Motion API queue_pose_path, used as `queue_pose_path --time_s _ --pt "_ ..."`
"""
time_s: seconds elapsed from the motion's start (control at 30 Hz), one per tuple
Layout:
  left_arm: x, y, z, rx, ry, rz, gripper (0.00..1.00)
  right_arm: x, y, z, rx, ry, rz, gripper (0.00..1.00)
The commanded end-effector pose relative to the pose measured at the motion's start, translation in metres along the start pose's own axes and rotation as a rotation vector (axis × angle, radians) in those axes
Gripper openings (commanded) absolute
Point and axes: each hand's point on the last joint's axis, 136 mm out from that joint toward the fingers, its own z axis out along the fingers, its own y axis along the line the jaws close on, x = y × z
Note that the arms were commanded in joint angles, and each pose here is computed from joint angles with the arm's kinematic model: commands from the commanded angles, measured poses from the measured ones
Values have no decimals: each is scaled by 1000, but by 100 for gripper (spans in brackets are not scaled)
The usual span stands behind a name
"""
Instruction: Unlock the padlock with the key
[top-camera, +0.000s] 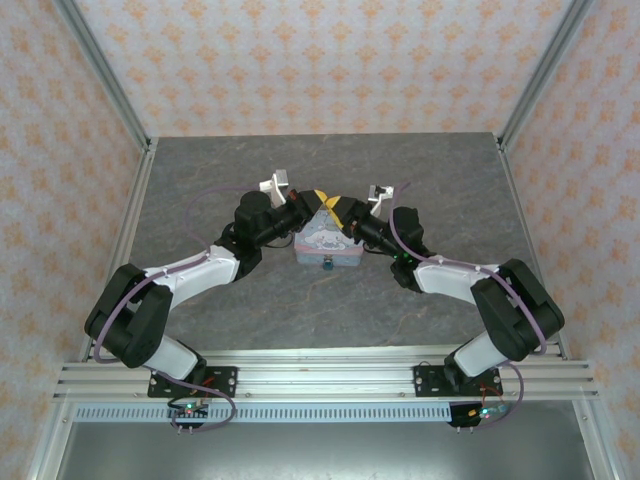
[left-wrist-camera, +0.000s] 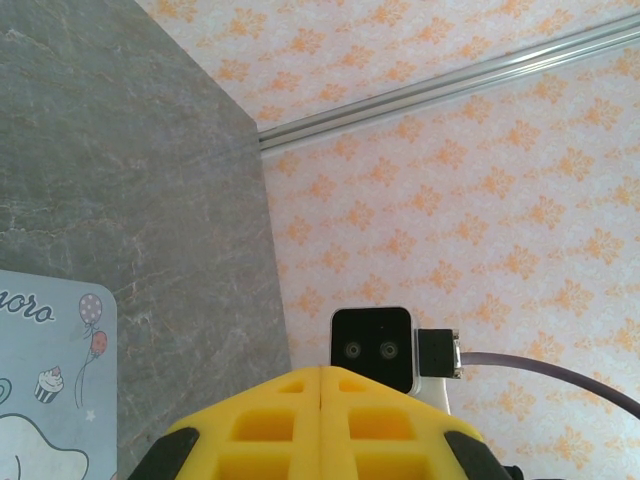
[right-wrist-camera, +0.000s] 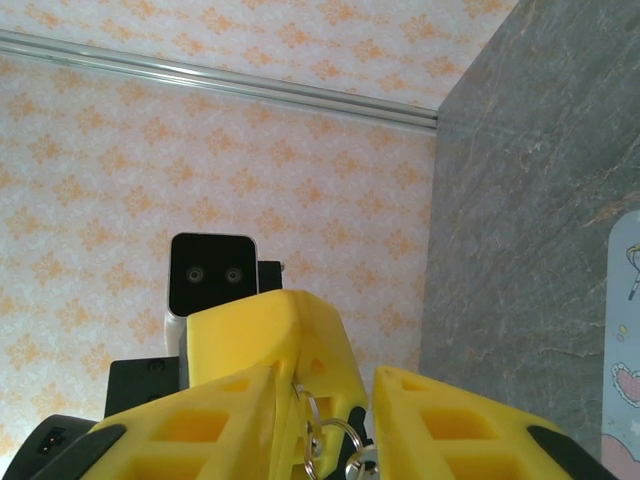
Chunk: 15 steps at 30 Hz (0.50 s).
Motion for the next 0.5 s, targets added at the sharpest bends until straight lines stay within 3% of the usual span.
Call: queue_pose_path --time_s 0.0,0.47 --pt "-5 -14 -3 30 -26 15 0 5 15 -5 -50 10 -34 32" --pt "-1 -14 -1 26 -20 17 0 3 21 -1 -60 7 -38 29"
